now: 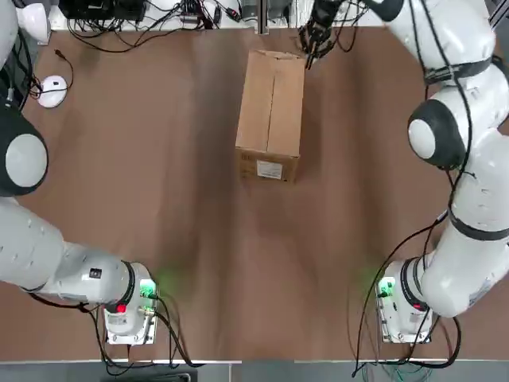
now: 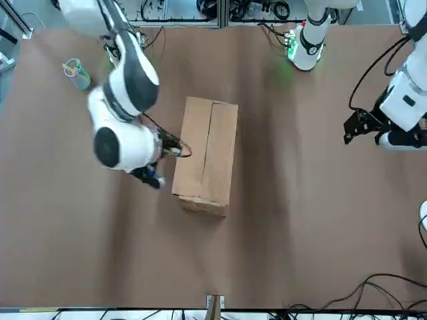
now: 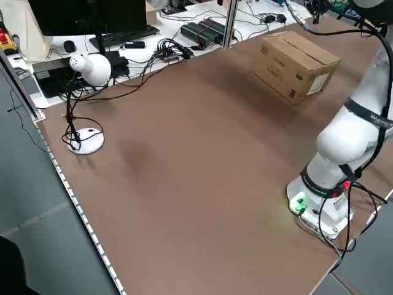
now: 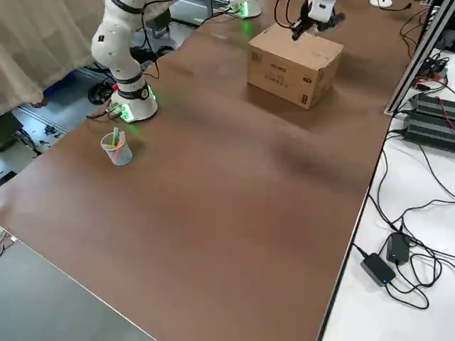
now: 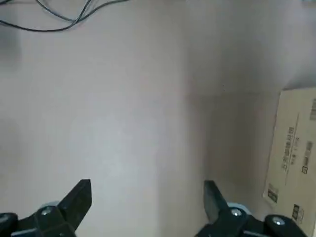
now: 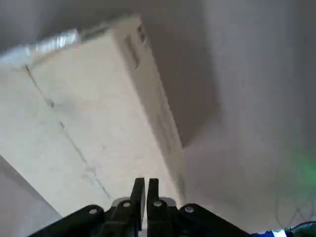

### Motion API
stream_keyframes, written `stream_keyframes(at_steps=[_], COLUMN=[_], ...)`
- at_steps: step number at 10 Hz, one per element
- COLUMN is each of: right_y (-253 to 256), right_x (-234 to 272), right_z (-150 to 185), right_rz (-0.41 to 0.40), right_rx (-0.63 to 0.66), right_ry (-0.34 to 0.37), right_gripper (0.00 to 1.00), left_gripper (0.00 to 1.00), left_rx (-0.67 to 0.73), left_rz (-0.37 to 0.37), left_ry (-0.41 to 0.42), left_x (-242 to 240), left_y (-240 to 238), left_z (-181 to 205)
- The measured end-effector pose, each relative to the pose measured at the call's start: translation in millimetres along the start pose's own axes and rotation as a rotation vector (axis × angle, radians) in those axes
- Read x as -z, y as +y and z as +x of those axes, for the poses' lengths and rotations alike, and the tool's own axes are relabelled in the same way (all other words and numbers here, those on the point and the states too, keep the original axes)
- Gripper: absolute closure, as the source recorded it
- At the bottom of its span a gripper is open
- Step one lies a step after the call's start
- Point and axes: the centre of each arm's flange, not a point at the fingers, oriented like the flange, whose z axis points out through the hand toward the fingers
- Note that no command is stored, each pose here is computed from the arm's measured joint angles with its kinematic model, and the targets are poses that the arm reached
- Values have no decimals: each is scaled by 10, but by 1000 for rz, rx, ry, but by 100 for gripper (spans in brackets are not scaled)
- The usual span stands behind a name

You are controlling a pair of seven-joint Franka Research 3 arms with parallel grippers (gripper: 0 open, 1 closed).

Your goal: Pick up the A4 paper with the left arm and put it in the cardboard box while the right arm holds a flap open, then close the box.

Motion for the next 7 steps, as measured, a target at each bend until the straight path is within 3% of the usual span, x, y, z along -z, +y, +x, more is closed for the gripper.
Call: stream_keyframes(at_steps=[2, 5, 7], right_y=[530, 1621, 2105], right_x=[582, 1244, 1425], right_z=[229, 661, 867], right_rz=[-11, 1, -55], right_rx=[-5, 60, 117], right_ry=[119, 147, 190], right_gripper=[84, 67, 39], left_gripper=[0, 0, 0], left_rx=[-2, 1, 2], left_rz=[-3, -4, -5], left_ry=[1, 9, 12], left_x=[-9, -4, 5], left_y=[19, 9, 2], left_z=[-3, 9, 12])
